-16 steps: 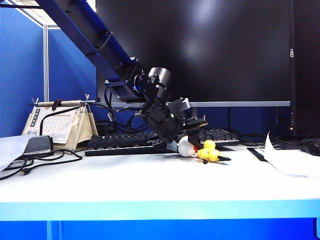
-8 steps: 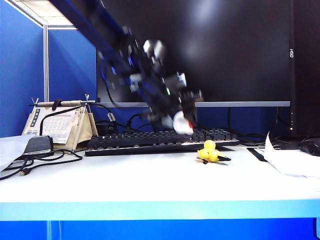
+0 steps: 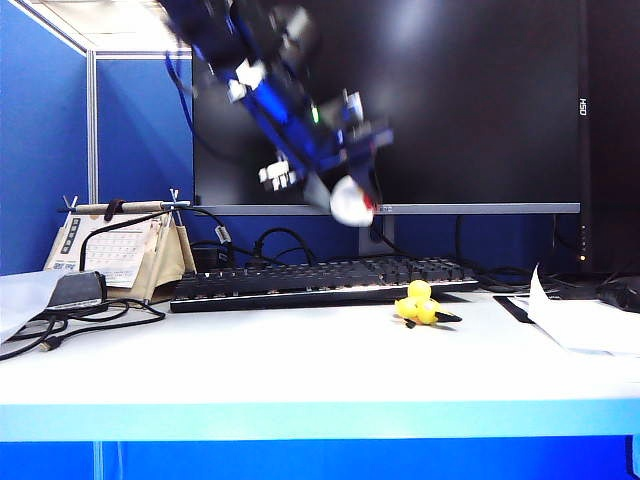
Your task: Pick up the doll with a different color than the other dolls and place it near you.
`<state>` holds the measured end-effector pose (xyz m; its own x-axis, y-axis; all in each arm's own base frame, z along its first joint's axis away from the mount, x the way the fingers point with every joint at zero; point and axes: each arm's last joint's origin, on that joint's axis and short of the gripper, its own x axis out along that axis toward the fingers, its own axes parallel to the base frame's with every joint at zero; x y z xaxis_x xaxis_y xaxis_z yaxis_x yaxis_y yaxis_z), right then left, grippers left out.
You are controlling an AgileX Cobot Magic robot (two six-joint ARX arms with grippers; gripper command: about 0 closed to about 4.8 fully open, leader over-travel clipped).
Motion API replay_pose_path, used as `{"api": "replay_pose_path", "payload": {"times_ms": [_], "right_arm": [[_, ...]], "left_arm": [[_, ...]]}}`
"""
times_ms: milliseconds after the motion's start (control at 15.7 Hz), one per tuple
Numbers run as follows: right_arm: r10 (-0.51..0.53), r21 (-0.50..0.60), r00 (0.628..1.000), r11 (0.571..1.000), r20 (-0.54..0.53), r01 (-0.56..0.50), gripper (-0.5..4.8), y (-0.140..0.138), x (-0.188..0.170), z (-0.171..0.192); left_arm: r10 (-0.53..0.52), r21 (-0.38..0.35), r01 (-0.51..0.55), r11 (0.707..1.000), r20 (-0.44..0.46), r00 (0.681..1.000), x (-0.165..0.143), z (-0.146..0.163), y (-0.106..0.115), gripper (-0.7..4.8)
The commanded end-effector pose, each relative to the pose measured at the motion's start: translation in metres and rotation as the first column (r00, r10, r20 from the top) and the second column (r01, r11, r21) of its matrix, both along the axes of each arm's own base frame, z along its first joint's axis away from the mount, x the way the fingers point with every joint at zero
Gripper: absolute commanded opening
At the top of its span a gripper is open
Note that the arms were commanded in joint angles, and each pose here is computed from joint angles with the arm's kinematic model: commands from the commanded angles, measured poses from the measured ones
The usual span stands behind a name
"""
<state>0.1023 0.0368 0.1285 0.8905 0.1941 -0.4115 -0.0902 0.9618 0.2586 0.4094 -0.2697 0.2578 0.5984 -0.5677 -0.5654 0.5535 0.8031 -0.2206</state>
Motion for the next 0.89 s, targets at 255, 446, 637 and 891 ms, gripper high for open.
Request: {"api": "replay_pose_path", "payload": {"times_ms": [255, 446, 637, 891], "right_arm": [[-0.001, 0.009, 1.0, 1.0, 0.015, 0.001, 1.44, 0.0, 0.0, 0.001], [-0.001, 0.009, 1.0, 1.0, 0.014, 0.0, 1.44, 0.0, 0.0, 0.001], [-0.001, 0.008, 1.0, 1.0, 0.014, 0.001, 1.44, 0.0, 0.0, 0.001], [-0.001, 0.008, 1.0, 1.0, 0.014, 0.001, 1.44, 0.0, 0.0, 0.001]], "left_arm": [[-0.035, -0.042, 0.035, 0.998, 0.016, 0.999, -0.061, 0.014, 0.009, -0.06], [-0.048, -0.066, 0.05, 0.997, 0.037, 0.998, -0.11, -0.002, 0.017, -0.06], [-0.055, -0.196, 0.082, 0.977, 0.137, 0.989, -0.137, -0.021, 0.016, -0.06], [0.006, -0.304, 0.069, 0.95, 0.238, 0.971, -0.169, -0.067, 0.02, -0.06]]}}
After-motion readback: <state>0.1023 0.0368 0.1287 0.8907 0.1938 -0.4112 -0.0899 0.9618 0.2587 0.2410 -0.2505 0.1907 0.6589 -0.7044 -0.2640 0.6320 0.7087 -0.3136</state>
